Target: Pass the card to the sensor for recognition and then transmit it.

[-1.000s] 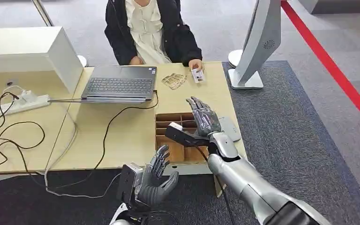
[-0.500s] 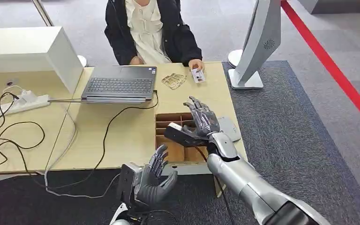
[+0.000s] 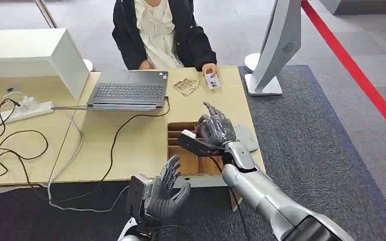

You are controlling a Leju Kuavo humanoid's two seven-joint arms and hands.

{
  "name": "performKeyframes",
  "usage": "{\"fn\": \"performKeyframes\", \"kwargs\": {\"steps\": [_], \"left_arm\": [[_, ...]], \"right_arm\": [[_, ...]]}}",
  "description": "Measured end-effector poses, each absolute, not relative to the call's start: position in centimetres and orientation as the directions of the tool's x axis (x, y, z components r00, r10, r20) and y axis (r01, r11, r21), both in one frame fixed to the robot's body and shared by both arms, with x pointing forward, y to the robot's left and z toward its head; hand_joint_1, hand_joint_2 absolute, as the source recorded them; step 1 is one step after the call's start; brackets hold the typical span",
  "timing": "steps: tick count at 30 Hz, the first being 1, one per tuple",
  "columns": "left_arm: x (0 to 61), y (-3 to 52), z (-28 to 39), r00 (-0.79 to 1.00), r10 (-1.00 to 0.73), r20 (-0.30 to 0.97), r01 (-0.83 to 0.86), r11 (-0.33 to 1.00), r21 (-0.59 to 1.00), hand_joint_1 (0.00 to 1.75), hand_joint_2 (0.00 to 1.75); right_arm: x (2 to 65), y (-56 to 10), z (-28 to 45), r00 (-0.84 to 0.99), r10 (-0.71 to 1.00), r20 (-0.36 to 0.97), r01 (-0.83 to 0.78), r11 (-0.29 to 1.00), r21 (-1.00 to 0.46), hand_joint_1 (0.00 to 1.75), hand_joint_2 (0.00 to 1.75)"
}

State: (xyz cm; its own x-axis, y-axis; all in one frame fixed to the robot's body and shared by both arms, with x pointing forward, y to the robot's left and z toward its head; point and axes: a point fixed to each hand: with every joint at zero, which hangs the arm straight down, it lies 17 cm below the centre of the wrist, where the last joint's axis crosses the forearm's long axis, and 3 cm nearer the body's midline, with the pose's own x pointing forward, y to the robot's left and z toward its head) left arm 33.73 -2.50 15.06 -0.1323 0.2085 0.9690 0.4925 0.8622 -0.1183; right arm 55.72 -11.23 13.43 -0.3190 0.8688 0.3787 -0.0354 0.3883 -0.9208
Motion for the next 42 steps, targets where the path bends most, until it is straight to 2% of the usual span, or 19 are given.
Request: {"fn": "performKeyframes", "kwargs": {"steps": [11,18,31,42], "left_arm": [[33.9,-2.3,14.9,-0.128,0.203,0.971,0.474,0.872,-0.12,0.0,1.75],[33.8,-2.5,15.0,-0.13,0.204,0.97,0.486,0.866,-0.117,0.0,1.75],[33.3,-3.1,15.2,-0.144,0.199,0.969,0.518,0.85,-0.098,0.0,1.75],[33.2,-3.2,15.3,-0.144,0.202,0.969,0.523,0.846,-0.099,0.0,1.75]], "right_arm": [[55.6,-11.0,13.6,-0.33,0.856,0.398,-0.036,0.41,-0.911,1.75,1.75],[55.9,-11.5,14.9,-0.33,0.853,0.406,0.026,0.438,-0.899,1.75,1.75],[58.8,-14.9,22.1,-0.301,0.865,0.401,0.19,0.466,-0.864,1.75,1.75],[60.8,-16.2,26.2,-0.302,0.881,0.365,0.211,0.435,-0.875,1.75,1.75]]}}
